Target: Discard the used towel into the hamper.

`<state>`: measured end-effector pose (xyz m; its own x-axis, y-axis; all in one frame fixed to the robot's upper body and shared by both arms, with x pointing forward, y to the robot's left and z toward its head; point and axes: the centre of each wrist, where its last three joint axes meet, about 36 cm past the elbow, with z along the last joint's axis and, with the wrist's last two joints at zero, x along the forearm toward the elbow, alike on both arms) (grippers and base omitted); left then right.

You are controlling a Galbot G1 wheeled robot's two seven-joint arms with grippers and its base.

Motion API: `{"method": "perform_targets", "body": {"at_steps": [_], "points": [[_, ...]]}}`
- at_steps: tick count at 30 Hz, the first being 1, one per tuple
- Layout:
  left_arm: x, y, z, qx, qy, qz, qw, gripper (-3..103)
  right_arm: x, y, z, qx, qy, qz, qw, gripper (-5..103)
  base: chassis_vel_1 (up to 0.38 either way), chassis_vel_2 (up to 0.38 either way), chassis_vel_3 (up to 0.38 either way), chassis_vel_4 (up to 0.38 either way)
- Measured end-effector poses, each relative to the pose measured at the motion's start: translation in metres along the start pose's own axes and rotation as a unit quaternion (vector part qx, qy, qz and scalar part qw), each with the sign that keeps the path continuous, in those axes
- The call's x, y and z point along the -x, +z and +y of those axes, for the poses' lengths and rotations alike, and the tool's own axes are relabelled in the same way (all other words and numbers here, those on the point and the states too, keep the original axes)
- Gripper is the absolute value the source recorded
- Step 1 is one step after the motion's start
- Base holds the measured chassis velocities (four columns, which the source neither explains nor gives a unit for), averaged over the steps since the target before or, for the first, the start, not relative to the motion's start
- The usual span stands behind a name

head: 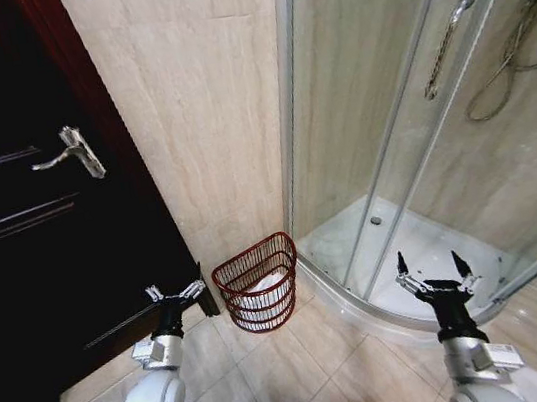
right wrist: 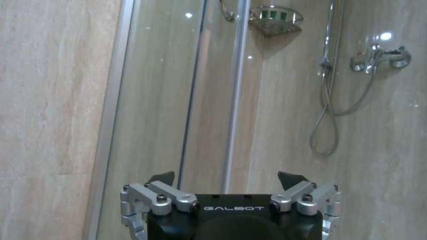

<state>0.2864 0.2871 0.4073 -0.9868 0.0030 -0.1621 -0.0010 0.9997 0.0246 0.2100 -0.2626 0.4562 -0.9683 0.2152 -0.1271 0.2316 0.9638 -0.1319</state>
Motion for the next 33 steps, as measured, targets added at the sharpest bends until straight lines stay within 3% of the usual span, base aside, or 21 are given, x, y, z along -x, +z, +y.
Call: {"method": "perform_targets", "body": {"at_steps": [18, 33], "points": [[-0.004, 0.000, 0.000, 0.002, 0.001, -0.010, 0.9999, 100, -0.015, 0.005, -0.003, -0.011, 0.018, -0.009, 1.000, 100, 0.048, -0.128, -0.054, 0.130], [-0.003, 0.001, 0.000, 0.005, 0.002, -0.011, 0.9999, 100, -0.014, 0.013, -0.002, -0.010, 0.017, -0.006, 1.000, 100, -0.099, -0.309, 0.094, 0.306]]}}
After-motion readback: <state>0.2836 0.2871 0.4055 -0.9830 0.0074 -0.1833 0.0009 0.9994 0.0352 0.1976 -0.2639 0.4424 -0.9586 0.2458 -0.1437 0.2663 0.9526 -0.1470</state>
